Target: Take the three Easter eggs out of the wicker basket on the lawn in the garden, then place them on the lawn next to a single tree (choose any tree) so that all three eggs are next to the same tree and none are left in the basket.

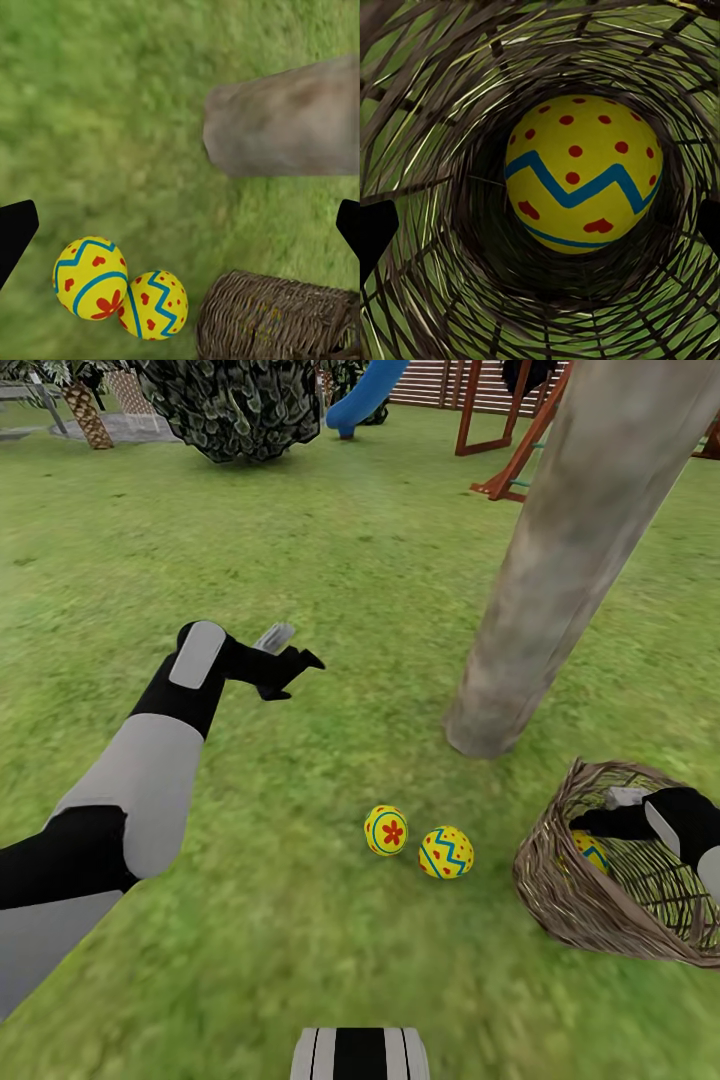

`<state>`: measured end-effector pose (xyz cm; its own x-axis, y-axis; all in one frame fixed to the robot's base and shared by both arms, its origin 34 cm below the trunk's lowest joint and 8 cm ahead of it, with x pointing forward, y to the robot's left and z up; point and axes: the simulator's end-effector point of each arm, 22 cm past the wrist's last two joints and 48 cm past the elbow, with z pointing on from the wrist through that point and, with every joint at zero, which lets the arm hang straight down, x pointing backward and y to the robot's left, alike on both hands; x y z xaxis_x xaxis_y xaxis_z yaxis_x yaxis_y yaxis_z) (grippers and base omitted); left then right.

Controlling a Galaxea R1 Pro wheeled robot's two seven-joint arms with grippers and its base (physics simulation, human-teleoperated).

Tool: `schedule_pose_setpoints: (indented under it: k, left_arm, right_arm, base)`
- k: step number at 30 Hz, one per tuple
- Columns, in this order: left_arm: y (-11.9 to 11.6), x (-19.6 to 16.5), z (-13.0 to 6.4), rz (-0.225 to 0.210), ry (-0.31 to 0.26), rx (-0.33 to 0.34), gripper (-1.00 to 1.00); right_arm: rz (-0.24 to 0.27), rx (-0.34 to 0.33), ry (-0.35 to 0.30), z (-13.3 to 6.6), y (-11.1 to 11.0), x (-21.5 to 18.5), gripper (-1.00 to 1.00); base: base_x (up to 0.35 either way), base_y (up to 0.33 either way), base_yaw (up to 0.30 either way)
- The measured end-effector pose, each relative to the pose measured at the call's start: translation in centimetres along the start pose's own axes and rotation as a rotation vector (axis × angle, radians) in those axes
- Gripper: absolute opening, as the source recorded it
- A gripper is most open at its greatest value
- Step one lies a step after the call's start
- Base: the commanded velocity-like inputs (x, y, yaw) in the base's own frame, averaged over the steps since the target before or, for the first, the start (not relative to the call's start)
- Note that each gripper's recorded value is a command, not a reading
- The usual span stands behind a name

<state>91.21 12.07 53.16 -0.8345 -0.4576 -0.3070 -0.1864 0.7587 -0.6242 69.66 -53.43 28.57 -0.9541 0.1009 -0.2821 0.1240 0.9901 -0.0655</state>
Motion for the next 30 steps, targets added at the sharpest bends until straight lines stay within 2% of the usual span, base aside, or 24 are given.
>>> schedule_pose_setpoints:
  k: [6,12,25,30]
  left_arm:
    - [0.0,0.1,0.1,-0.002,0.003,0.001,1.0]
    - [0.0,0.1,0.1,-0.002,0.002,0.0,1.0]
    - [2.8,1.5,3.4,-0.026,0.044,-0.025,1.0]
    - [3.9,2.1,4.7,-0.036,0.061,-0.035,1.0]
  right_arm:
    - [-0.015,0.001,-0.041,0.1,-0.1,-0.8,1.0]
    - [-0.013,0.001,-0.046,0.3,-0.2,-0.4,1.0]
    - [-0.018,0.007,0.003,3.2,-0.3,1.6,1.0]
    - [-0.034,0.011,-0.014,4.3,-0.4,1.7,1.0]
  base:
    - [0.0,0.0,0.0]
    - [0.0,0.0,0.0]
    - [0.0,0.0,0.0]
    - [0.0,0.0,0.0]
